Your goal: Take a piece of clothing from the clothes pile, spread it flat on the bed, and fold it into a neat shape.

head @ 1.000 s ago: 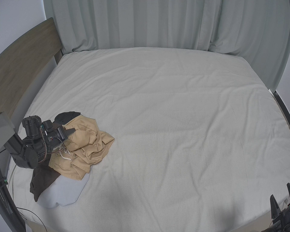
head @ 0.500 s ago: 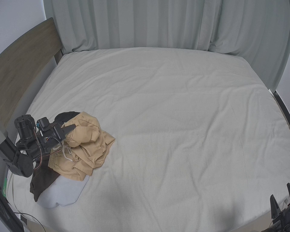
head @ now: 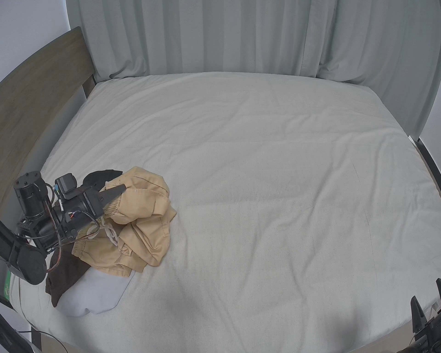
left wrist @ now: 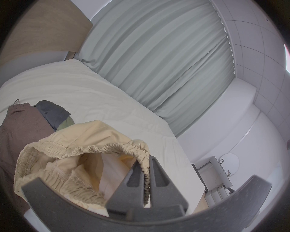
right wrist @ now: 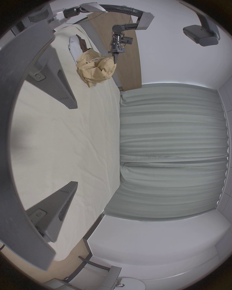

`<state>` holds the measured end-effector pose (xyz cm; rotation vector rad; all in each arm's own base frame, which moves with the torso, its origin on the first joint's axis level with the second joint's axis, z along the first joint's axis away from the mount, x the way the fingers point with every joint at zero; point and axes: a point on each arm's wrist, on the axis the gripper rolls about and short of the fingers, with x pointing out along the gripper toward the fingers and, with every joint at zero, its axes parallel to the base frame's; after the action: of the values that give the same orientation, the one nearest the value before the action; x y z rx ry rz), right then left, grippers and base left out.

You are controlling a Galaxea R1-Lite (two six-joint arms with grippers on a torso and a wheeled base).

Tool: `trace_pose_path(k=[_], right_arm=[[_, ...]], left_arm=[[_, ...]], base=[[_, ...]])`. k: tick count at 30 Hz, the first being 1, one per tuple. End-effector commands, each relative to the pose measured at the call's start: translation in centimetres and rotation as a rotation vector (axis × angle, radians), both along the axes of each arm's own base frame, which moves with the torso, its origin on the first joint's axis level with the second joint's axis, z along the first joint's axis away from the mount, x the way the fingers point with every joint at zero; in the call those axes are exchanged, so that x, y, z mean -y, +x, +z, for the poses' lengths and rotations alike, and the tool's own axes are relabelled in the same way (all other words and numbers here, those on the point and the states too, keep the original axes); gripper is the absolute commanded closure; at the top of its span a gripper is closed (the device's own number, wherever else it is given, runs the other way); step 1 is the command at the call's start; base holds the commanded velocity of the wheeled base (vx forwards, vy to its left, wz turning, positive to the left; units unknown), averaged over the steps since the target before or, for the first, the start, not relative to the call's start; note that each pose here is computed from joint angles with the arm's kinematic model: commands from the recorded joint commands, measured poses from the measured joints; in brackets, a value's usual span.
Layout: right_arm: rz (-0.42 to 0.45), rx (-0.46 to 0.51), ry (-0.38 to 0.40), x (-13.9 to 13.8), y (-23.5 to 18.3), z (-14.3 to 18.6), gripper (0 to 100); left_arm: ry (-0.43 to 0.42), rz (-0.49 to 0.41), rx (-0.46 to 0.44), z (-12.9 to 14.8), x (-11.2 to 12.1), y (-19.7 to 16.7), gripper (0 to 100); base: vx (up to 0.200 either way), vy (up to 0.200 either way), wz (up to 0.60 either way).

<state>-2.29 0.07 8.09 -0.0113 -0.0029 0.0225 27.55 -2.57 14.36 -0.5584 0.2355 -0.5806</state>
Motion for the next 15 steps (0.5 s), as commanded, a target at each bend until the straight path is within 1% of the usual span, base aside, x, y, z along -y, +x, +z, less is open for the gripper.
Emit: trace_pose_path(k=[1,4,9,12,14,15], right_arm=[[-0.001,-0.001,-0.001,0.0,0.0,-0.5,0],[-0.001,-0.001,0.001,0.0,0.0,-0.5,0],[-0.001,-0.001,0.001,0.0,0.0,-0.5,0],[-0.001,-0.001,0.001,0.0,0.0,-0.5,0],[-0.001,-0.001,0.001,0.0,0.0,-0.5,0],[-0.001,-0.001,0.001,0.0,0.0,-0.5,0]], left_arm=[[-0.004,-0.026,0.036,1.1,0.7,-1.1,100],[-0.029,-0.024,0.026,1.3,1.2,-1.4,100],[-0.147,0.036,0.005,2.7,2.4,-2.4,100],[-0.214,0.064,0.010,3.8,3.2,-3.3,100],[-0.250,0.078,0.018,4.4,3.8,-3.9,100],[-0.250,0.078,0.018,4.4,3.8,-3.9,100]], base=[[0.000,0.000,0.00],[0.000,0.000,0.00],[0.000,0.000,0.00],[0.000,0.000,0.00],[0.000,0.000,0.00],[0.000,0.000,0.00]])
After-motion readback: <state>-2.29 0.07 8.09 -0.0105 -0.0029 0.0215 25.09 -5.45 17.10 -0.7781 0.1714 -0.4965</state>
